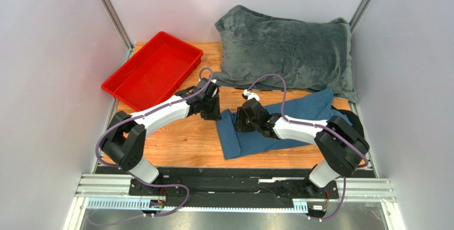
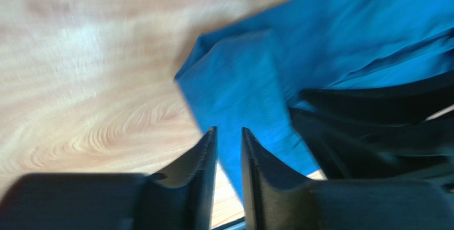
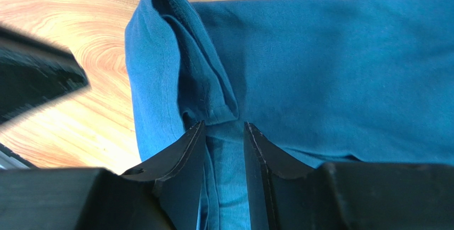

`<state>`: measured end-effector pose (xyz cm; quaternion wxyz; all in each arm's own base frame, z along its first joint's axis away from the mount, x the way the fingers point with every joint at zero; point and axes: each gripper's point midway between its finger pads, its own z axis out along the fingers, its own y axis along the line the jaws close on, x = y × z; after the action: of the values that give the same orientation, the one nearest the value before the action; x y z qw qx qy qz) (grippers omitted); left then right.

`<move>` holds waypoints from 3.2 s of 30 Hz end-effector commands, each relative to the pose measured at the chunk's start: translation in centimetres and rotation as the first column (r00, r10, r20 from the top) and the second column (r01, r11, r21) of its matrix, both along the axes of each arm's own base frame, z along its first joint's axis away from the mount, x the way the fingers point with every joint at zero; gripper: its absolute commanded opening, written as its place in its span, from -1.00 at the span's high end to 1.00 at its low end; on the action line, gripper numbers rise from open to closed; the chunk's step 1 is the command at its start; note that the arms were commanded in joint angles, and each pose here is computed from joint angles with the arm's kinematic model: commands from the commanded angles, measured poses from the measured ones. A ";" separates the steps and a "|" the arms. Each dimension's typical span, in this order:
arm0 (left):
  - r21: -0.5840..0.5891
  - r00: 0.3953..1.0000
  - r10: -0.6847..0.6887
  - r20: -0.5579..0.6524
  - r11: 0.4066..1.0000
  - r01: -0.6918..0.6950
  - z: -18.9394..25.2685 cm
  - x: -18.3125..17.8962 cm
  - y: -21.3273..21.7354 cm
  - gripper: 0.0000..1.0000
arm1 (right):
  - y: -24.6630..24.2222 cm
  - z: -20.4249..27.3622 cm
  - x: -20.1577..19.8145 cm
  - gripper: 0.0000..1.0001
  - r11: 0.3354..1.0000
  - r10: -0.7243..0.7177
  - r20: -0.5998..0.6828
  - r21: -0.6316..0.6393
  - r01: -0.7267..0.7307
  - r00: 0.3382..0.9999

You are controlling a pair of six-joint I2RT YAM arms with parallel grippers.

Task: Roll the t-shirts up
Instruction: Roll the T-shirt to the center of the board.

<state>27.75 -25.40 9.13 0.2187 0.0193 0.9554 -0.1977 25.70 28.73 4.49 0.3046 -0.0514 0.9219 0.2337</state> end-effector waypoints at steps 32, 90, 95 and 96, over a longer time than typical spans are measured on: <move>-0.049 0.997 -0.020 -0.080 0.999 0.016 -3.6 1.5 -3.2 0.52 | 0.3 -0.8 -2.4 1.00 0.998 -0.031 -0.088 0.051 0.036 0.996; 0.005 0.998 -0.032 -0.061 0.999 0.032 -3.9 2.5 -3.0 0.52 | -0.8 -1.8 -13.4 1.00 0.987 -0.065 -0.134 -0.154 0.044 0.989; -0.048 0.998 -0.070 0.000 0.996 0.070 -0.6 2.1 -3.1 0.32 | -1.1 -0.3 -12.9 0.99 0.986 -0.069 -0.101 -0.158 0.052 0.993; -0.059 0.997 -0.075 0.007 0.995 0.075 -0.2 1.9 -3.1 0.31 | -1.0 -0.1 -12.9 0.99 0.987 -0.066 -0.099 -0.155 0.050 0.993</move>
<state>28.95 -27.57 3.85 0.1602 0.0241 0.9683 -0.1901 12.11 27.58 2.43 0.2349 -0.0414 0.9585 0.1561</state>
